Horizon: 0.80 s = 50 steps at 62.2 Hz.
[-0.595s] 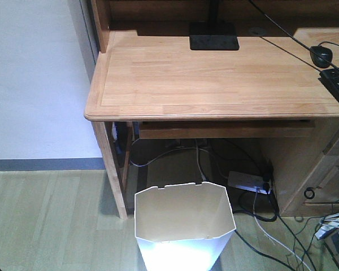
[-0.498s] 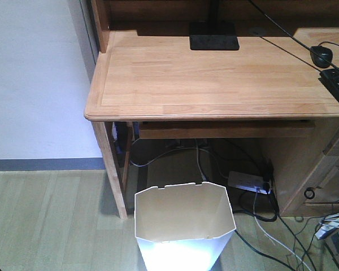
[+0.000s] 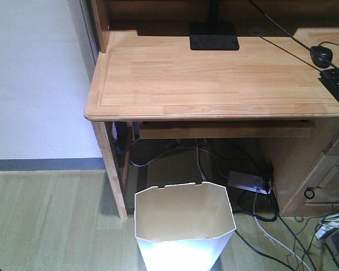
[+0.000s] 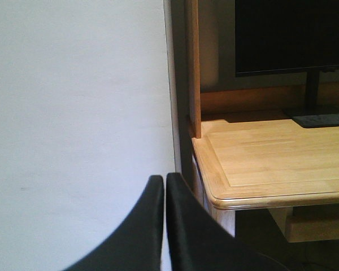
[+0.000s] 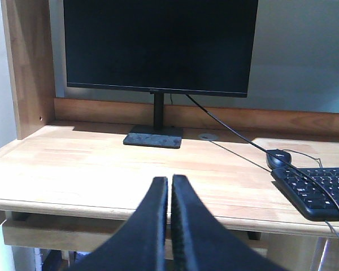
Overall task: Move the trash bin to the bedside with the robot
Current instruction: 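Move the right arm down toward the white trash bin under the desk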
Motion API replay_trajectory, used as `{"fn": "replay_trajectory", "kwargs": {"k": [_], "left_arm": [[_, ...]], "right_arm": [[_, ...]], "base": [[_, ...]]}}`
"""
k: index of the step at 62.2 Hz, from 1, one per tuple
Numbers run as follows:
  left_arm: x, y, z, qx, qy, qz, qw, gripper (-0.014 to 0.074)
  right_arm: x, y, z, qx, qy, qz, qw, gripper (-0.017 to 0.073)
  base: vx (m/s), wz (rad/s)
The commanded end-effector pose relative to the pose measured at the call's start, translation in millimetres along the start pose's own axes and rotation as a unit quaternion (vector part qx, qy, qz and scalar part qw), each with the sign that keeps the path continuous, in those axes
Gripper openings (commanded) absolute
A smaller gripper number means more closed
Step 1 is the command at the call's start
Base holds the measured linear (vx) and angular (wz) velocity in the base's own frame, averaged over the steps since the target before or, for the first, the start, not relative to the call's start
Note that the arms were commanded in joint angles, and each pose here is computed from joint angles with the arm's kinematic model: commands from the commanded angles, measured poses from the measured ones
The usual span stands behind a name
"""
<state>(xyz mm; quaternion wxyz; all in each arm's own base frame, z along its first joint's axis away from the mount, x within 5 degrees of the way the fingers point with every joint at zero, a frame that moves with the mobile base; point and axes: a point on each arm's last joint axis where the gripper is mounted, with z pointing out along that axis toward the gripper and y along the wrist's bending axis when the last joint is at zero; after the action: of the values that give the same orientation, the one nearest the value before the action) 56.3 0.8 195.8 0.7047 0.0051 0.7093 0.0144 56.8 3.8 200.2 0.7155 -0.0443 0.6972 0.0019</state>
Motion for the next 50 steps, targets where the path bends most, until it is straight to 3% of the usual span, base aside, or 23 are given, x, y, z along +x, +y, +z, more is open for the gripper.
{"fn": "replay_trajectory", "kwargs": {"k": [1, 20, 27, 33, 39, 50], "left_arm": [[-3, -0.5, 0, 0.004, -0.035, -0.012, 0.999, -0.0006], [-3, -0.5, 0, 0.004, -0.035, -0.012, 0.999, -0.0006], [-3, -0.5, 0, 0.004, -0.035, -0.012, 0.999, -0.0006], [-3, -0.5, 0, 0.004, -0.035, -0.012, 0.999, -0.0006], [-3, -0.5, 0, 0.004, -0.035, -0.012, 0.999, -0.0006], [-3, -0.5, 0, 0.004, -0.035, -0.012, 0.999, -0.0006]], "right_arm": [[-6, -0.2, -1, 0.001, -0.040, -0.004, 0.999, -0.0008], [-7, -0.2, -1, 0.001, -0.042, -0.004, 0.999, -0.0008], [-17, -0.4, -3, 0.006, -0.095, -0.040, 0.995, -0.0008], [-32, -1.3, -6, 0.010, -0.156, -0.025, 0.987, -0.0008], [-50, -3.2, -7, 0.012, -0.171, -0.007, 0.985, -0.0008], [-87, -5.4, 8, 0.007, -0.119, -0.001, 0.993, -0.0008]], "base": [[0.00, 0.00], [0.00, 0.00], [0.00, 0.00], [0.00, 0.00], [0.00, 0.00], [0.00, 0.00]]}}
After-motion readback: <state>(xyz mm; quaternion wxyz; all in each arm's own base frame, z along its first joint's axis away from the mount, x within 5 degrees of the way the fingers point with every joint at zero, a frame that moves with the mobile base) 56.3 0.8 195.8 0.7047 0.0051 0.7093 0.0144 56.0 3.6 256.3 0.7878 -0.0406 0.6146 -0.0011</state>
